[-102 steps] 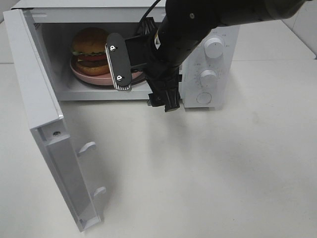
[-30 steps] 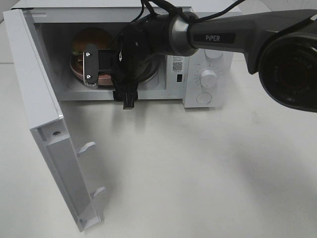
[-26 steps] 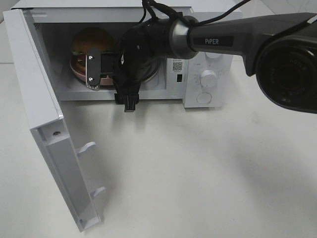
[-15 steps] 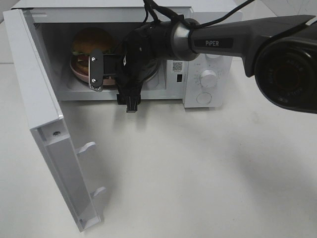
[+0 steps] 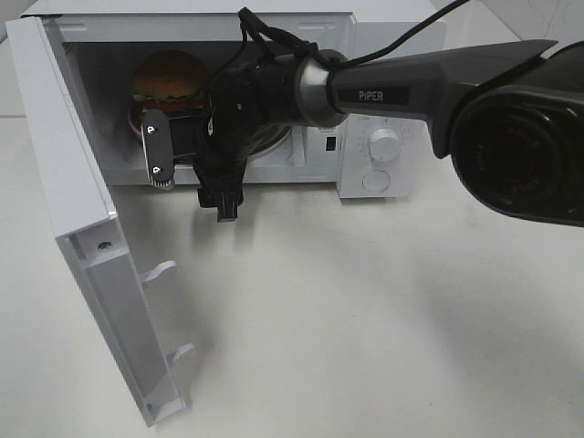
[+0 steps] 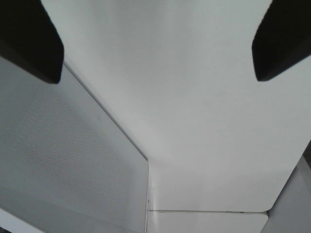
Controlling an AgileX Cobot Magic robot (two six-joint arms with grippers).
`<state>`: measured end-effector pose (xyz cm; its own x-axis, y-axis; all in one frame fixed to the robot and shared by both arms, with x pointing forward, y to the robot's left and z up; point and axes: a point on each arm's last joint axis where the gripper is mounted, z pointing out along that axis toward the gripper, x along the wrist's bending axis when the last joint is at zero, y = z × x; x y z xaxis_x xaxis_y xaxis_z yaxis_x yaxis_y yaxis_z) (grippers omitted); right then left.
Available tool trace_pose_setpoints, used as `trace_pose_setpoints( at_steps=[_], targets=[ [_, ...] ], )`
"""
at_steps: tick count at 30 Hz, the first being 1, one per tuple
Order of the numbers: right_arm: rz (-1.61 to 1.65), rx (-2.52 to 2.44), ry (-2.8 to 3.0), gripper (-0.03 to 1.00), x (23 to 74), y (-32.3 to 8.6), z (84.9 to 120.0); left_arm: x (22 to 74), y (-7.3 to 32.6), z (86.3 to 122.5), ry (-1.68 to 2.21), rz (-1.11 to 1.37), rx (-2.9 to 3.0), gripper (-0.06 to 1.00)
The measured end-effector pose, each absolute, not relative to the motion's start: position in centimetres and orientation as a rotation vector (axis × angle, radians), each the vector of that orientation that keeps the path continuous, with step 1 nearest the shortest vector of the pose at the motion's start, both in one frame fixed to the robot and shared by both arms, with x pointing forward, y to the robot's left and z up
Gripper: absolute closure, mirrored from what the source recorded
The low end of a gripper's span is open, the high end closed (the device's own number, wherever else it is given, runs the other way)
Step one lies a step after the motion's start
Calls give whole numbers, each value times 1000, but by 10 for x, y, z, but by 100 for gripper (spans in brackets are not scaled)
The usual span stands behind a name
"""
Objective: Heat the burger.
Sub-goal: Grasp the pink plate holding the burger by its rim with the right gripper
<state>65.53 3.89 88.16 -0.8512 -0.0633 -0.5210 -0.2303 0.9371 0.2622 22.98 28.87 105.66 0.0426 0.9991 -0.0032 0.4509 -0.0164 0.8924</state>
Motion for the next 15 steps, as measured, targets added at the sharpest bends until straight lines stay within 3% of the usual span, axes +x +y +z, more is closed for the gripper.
trace_pose_setpoints(
  at_steps=[3,6,7,8,9,10,11,13,15],
  targets=[
    [448,-199,2572,21,654,41,882,230,289,1057,1507,923,1570,-3],
    [473,-182,2566,29,655,42,884,230,289,1057,1507,923,1570,-3],
    [485,-173,2565,40,655,43,884,230,289,1057,1507,923,1570,-3],
    [485,-173,2565,40,655,43,884,230,289,1057,1507,923,1570,-3],
    [503,-167,2554,52,655,44,886,230,289,1057,1507,923,1570,-3],
    [507,-165,2550,59,655,45,887,230,289,1057,1507,923,1570,-3],
    [507,-165,2550,59,655,45,887,230,289,1057,1507,923,1570,-3],
    [515,-159,2552,87,655,44,891,230,289,1057,1507,923,1570,-3],
    [509,-163,2559,88,655,44,892,230,289,1057,1507,923,1570,-3]
  ],
)
